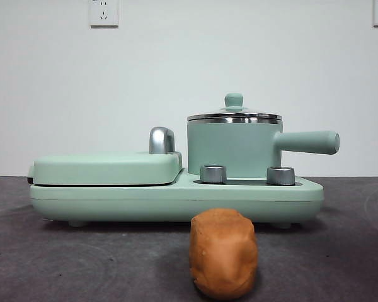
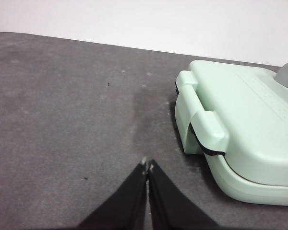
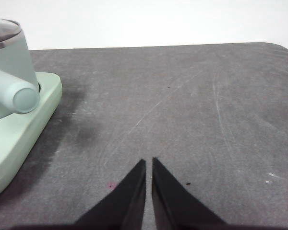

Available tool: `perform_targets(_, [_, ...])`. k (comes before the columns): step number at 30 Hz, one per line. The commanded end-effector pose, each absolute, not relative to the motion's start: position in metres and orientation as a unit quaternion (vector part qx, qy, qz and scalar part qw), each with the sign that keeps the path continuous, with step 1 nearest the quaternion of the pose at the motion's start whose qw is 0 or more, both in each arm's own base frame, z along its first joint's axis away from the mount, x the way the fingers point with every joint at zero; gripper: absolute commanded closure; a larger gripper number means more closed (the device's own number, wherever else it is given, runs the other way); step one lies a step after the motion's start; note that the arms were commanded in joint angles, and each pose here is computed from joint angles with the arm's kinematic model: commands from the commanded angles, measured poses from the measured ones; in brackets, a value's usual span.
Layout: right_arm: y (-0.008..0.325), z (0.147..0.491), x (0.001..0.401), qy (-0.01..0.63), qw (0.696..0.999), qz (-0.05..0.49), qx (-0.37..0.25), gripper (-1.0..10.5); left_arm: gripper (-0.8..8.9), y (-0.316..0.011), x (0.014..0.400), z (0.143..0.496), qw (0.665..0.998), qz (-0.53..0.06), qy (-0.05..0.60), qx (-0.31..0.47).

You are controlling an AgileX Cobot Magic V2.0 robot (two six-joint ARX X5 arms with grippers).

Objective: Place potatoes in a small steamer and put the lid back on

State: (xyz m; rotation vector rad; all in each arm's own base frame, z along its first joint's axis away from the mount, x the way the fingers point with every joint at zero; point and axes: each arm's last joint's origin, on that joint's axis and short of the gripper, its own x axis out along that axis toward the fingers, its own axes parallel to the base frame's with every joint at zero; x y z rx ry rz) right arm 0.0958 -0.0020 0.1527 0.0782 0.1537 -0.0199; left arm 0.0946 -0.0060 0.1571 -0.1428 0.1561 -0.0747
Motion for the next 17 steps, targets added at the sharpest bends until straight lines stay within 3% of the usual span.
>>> perform_targets(1, [-0.001, 0.152, 0.096, 0.075, 0.996, 0.002, 0.054, 9.3, 8.08, -0.006, 0.096, 0.153, 0.992, -0.036, 0.076, -0.092])
perform_targets(5, [0.000, 0.155, 0.097, 0.059, 0.993, 0.018, 0.105, 9.3, 8.08, -0.006, 0.096, 0.156, 0.988, -0.039, 0.065, -0.132])
perform_targets(10, [0.004, 0.165, 0.094, 0.057, 0.981, 0.082, 0.168, 9.3, 8.07, -0.010, 0.093, 0.168, 0.984, -0.102, 0.056, -0.137])
perform_targets(17, [0.006, 0.199, 0.083, 0.068, 0.967, 0.113, 0.219, 9.3, 8.07, -0.015, 0.086, 0.208, 0.978, -0.153, 0.028, -0.141])
